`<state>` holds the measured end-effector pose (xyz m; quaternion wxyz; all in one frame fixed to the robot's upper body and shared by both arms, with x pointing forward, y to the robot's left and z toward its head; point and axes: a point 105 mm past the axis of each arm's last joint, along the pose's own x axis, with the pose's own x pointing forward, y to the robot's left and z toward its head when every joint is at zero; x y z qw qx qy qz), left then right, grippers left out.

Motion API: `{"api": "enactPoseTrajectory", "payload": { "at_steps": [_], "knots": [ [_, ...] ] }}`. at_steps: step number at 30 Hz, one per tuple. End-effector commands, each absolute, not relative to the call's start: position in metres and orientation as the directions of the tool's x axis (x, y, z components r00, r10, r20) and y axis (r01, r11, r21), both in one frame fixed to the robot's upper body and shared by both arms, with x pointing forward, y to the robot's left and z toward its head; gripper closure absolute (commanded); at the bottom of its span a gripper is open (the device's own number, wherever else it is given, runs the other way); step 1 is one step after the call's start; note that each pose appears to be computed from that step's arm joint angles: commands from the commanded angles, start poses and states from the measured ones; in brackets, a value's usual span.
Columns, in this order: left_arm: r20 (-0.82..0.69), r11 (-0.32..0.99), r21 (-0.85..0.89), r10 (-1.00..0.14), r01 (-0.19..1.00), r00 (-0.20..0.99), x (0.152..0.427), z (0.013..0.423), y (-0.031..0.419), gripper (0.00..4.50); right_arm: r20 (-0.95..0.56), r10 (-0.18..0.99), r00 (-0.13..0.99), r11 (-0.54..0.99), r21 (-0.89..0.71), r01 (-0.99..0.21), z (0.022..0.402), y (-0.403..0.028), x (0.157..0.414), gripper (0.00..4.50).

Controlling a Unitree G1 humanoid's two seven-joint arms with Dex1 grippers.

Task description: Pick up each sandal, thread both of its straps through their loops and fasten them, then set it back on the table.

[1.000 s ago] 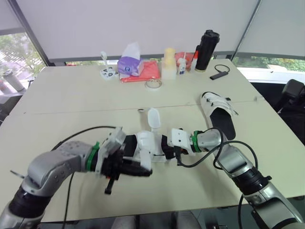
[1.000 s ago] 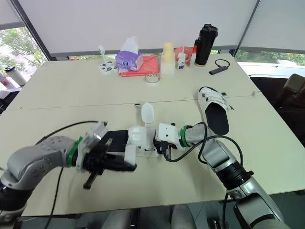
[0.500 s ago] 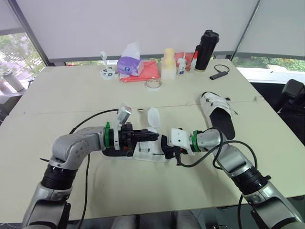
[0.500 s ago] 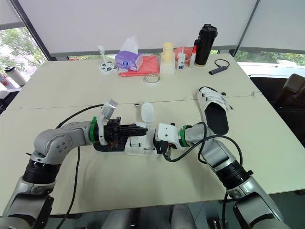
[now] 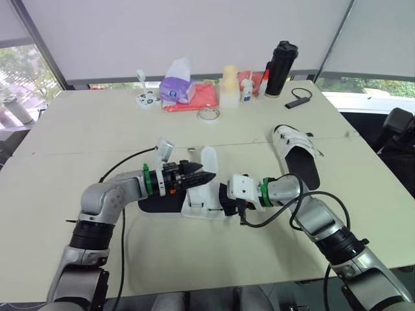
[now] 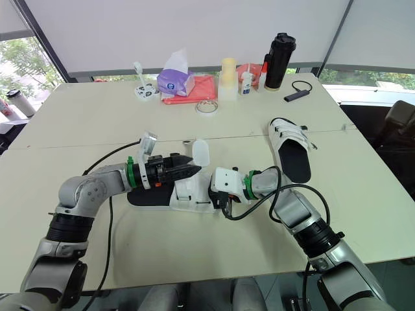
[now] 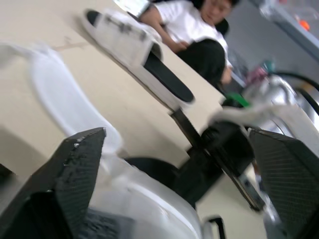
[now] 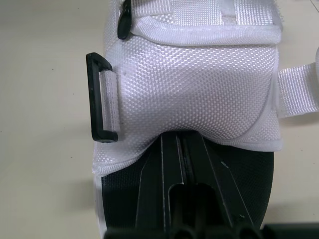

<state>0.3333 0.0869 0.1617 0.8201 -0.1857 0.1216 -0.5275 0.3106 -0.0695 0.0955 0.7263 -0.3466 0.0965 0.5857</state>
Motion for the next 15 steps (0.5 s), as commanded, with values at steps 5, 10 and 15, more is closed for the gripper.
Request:
{"api": "enactPoseTrajectory", "payload": {
  "at_steps": [5,10,15],
  "knots": [
    [0.124,0.492,-0.415,-0.803,0.766,0.583,0.364,0.199,0.118,0.03,-0.630,0.719,0.293,0.096,-0.328,-0.940,0.069,-0.084,0.309,4.50],
    [-0.028,0.563,-0.451,-0.784,0.692,0.620,0.360,0.170,0.141,0.03,-0.631,0.717,0.295,0.097,-0.329,-0.939,0.068,-0.085,0.308,4.50],
    [-0.124,0.538,-0.545,-0.810,0.643,0.573,0.344,0.144,0.138,0.03,-0.633,0.717,0.293,0.095,-0.328,-0.940,0.067,-0.084,0.308,4.50]
  ]
}}
